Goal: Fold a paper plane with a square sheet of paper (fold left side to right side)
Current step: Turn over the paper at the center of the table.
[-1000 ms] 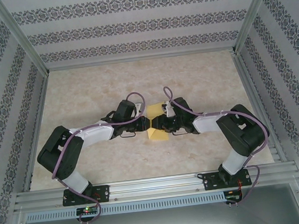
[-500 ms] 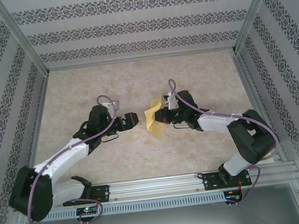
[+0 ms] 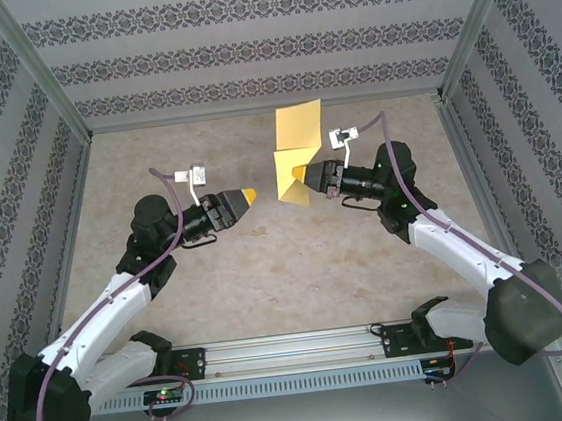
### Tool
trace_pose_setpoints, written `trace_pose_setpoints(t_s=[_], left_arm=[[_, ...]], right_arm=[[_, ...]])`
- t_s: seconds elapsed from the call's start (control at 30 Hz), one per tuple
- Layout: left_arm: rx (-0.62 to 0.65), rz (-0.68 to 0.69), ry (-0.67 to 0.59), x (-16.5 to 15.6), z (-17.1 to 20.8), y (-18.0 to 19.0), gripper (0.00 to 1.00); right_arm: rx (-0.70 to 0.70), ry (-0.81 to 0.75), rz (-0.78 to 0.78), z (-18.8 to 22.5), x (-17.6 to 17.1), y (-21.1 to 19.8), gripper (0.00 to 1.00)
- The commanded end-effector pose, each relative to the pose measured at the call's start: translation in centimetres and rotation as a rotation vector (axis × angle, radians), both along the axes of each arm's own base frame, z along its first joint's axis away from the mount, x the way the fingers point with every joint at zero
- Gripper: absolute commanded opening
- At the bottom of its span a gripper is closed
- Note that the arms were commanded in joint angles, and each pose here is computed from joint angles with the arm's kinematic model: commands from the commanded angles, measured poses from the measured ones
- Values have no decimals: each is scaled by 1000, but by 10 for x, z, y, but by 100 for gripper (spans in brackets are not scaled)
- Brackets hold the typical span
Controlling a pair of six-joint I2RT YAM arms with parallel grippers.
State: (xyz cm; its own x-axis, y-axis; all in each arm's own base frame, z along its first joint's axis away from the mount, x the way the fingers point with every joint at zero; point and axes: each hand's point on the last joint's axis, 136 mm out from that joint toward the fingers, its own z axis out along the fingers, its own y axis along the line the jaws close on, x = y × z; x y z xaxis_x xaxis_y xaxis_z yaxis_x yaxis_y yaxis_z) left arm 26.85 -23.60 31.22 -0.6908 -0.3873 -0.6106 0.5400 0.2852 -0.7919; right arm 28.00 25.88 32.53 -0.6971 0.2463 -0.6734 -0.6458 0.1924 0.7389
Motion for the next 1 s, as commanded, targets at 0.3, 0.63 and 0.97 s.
trace_pose_setpoints(t_s=[0.3, 0.63, 0.97], left_arm=[[-104, -180, -185, -30, 63, -43, 83], [-110, -151, -199, -29, 67, -41, 51], [-73, -139, -175, -26, 55, -42, 21]], right_arm=[[83, -115, 184, 50, -42, 32, 0], [98, -68, 224, 44, -49, 36, 0], [71, -58, 200, 37, -49, 33, 13]])
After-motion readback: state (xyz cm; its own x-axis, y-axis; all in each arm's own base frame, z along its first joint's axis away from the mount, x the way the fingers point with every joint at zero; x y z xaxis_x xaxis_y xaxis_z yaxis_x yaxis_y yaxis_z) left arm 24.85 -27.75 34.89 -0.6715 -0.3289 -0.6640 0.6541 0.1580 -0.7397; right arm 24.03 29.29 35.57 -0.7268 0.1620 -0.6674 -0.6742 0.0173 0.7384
